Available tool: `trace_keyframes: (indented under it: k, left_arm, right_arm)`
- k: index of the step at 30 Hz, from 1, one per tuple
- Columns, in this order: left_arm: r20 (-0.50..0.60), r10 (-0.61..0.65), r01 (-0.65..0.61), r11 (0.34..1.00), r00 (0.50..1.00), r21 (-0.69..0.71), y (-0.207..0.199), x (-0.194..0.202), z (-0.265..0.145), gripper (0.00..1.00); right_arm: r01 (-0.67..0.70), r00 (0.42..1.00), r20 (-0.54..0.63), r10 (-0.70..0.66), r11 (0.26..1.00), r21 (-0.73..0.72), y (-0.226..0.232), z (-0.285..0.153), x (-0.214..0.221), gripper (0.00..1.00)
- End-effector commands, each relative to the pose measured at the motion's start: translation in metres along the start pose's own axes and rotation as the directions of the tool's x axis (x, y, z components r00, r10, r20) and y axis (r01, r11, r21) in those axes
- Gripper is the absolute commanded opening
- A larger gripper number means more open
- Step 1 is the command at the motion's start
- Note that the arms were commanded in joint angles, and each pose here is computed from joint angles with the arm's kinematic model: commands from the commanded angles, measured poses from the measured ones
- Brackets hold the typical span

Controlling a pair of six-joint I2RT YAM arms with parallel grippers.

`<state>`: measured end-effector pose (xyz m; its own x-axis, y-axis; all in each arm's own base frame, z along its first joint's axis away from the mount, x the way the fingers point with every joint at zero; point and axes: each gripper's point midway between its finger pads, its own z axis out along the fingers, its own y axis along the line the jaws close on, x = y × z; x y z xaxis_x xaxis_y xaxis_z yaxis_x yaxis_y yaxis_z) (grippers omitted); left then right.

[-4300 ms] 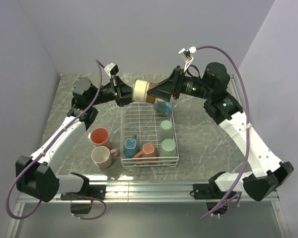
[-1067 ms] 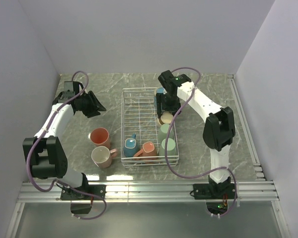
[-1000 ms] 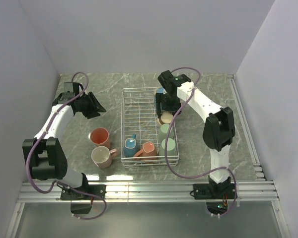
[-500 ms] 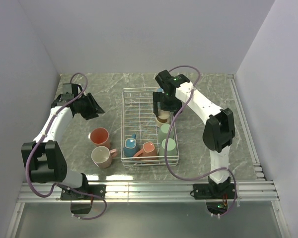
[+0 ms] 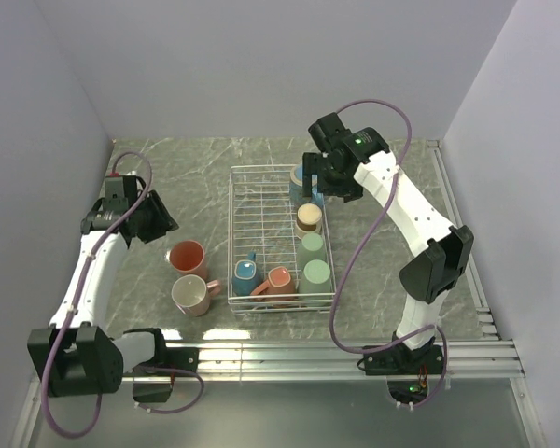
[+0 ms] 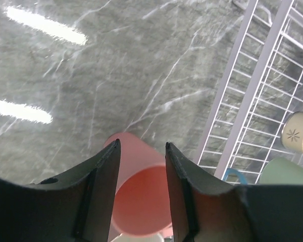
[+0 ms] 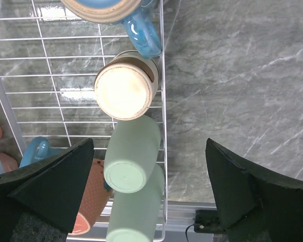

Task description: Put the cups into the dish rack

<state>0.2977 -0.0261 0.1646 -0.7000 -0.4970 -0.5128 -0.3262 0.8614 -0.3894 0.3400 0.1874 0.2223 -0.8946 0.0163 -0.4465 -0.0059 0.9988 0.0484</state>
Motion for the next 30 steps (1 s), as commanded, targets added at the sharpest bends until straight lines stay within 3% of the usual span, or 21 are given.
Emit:
trace_keyframes:
  k: [1, 13, 17, 30]
  left_arm:
    - [-0.008, 0.024, -0.024, 0.998, 1.0, -0.059, 0.017, 0.012, -0.008, 0.46]
    - [-0.063, -0.031, 0.029, 0.999, 0.998, -0.02, 0.017, 0.041, -0.01, 0.44]
    - [-0.06, -0.04, 0.039, 0.999, 0.997, -0.015, 0.017, 0.045, -0.015, 0.35]
    - [-0.147, -0.038, 0.035, 0.999, 0.988, -0.026, 0.024, 0.066, -0.002, 0.32]
  right_arm:
    - [0.001, 1.0, 0.016, -0.002, 1.0, 0.015, -0.004, -0.006, -0.001, 0.98]
    - [0.013, 0.999, 0.038, -0.014, 1.0, 0.01, -0.003, -0.01, -0.008, 0.98]
    - [0.013, 1.0, 0.028, -0.014, 1.0, 0.017, -0.005, -0.005, -0.003, 0.98]
    - [0.021, 1.0, 0.018, -0.021, 1.0, 0.014, -0.007, -0.003, 0.001, 0.98]
